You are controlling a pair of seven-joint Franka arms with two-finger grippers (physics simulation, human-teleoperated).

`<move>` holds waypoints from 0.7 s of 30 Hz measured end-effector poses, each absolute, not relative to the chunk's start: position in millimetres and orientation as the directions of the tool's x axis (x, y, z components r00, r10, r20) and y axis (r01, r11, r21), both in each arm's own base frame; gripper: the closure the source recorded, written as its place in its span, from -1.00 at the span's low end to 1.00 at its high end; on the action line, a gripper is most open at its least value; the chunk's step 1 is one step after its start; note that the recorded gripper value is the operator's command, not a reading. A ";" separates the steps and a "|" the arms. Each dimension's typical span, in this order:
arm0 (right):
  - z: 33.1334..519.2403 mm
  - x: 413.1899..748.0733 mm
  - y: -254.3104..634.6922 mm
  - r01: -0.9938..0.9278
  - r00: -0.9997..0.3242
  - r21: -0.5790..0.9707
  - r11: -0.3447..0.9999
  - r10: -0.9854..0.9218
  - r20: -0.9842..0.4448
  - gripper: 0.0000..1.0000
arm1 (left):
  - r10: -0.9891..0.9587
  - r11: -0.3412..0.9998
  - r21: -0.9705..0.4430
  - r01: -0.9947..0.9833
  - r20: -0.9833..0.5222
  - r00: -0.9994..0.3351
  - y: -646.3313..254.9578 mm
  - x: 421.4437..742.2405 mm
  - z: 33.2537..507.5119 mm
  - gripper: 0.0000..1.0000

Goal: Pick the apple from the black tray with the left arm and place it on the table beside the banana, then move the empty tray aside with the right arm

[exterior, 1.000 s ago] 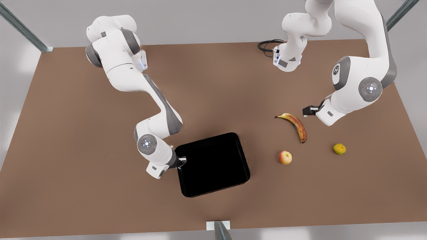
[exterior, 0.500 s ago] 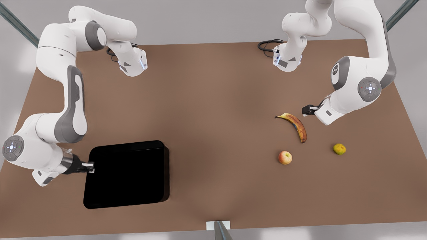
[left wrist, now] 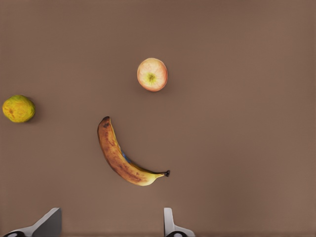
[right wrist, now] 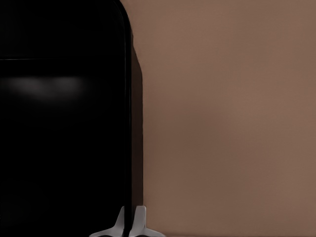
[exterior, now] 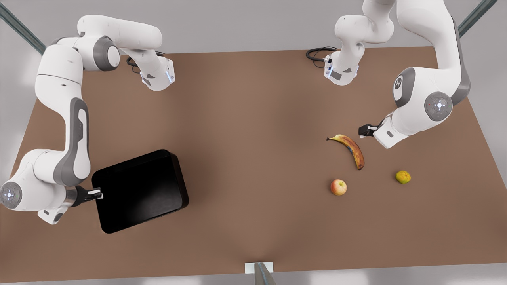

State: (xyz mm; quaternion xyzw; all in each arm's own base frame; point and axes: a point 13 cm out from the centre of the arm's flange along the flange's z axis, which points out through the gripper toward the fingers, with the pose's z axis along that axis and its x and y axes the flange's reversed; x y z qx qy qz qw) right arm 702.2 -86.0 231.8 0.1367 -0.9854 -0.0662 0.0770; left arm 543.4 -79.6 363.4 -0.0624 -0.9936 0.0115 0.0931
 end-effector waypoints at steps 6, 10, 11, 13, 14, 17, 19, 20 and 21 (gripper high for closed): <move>210.5 698.8 -91.1 -0.322 -0.926 0.171 0.931 -0.347 0.148 1.00 | 0.131 0.991 -0.035 0.126 0.183 -0.974 -79.9 545.0 363.6 -1.00; 199.6 698.8 -91.0 -0.355 -0.912 0.180 0.917 -0.382 0.148 0.99 | 0.133 0.991 -0.035 0.129 0.182 -0.974 -79.9 545.6 364.0 -1.00; 198.6 699.2 -91.1 -0.363 -0.909 0.181 0.914 -0.390 0.146 0.86 | 0.134 0.991 -0.035 0.130 0.180 -0.974 -79.9 546.8 364.4 -1.00; 198.0 700.1 -92.1 -0.377 -0.904 0.178 0.909 -0.403 0.143 0.26 | 0.136 0.991 -0.034 0.132 0.179 -0.975 -80.0 548.7 364.8 -1.00; 197.6 700.4 -92.8 -0.384 -0.902 0.175 0.907 -0.409 0.142 -0.07 | 0.136 0.991 -0.034 0.132 0.179 -0.974 -80.1 549.5 364.8 -1.00; 197.9 701.5 -94.3 -0.400 -0.895 0.170 0.901 -0.424 0.138 -1.00 | 0.137 0.990 -0.034 0.134 0.179 -0.974 -80.1 550.1 364.4 -1.00; 197.9 702.0 -94.7 -0.409 -0.892 0.169 0.897 -0.432 0.135 -1.00 | 0.138 0.990 -0.034 0.134 0.180 -0.974 -80.0 550.1 364.3 -1.00; 198.9 702.3 -94.6 -0.412 -0.891 0.169 0.895 -0.435 0.132 -1.00 | 0.139 0.990 -0.034 0.135 0.180 -0.974 -80.0 550.1 364.3 -1.00; 203.2 702.9 -94.0 -0.414 -0.891 0.169 0.894 -0.436 0.127 -1.00 | 0.139 0.990 -0.033 0.135 0.180 -0.974 -79.9 550.1 364.3 -1.00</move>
